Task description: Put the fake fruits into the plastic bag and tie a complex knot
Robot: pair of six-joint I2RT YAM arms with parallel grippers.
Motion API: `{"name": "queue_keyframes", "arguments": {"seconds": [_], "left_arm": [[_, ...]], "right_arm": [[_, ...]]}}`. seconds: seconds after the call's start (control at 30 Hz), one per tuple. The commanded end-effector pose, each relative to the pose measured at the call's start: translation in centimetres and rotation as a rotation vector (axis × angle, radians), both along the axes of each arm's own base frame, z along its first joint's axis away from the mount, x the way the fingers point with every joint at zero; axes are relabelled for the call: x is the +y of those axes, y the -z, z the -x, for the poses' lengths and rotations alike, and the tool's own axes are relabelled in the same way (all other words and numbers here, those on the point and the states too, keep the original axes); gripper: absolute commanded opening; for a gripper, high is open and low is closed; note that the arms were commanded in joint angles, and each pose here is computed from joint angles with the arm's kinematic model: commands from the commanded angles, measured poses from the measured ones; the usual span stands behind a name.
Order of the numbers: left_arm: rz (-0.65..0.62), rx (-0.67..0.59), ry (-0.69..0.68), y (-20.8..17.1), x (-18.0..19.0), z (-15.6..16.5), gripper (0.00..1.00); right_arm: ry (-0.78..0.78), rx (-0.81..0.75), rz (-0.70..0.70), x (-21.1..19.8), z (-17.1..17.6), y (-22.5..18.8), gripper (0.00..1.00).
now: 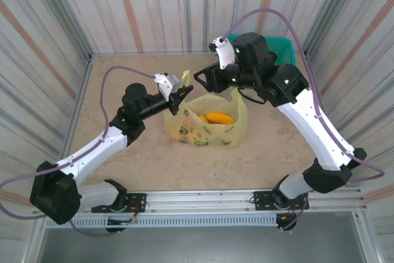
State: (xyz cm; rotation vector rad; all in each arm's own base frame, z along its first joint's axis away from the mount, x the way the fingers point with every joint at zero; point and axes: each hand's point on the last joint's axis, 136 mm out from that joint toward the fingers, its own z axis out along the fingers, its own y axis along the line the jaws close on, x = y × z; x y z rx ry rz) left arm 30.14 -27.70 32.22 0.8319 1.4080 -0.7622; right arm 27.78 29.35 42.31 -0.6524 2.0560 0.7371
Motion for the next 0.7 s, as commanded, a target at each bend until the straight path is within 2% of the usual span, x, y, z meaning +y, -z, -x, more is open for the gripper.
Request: {"name": "queue_keyframes", "arguments": {"seconds": [0.0, 0.17, 0.37, 0.67], "left_arm": [[0.013, -0.022, 0.027, -1.8, -0.3, 0.6, 0.02], [0.011, -0.011, 0.032, -1.6, -0.4, 0.9, 0.02], [0.005, -0.009, 0.035, -1.7, -0.5, 0.9, 0.03], [0.006, -0.002, 0.034, -1.7, -0.7, 0.9, 0.03]], "right_arm": [[-0.04, -0.063, -0.027, 1.9, -0.6, -0.7, 0.62], [-0.056, -0.042, -0.056, 3.5, -0.9, -0.3, 0.63], [-0.071, -0.015, -0.029, 4.6, -1.2, 1.3, 0.61], [-0.084, 0.0, -0.023, 5.5, -1.7, 2.4, 0.47]]}}
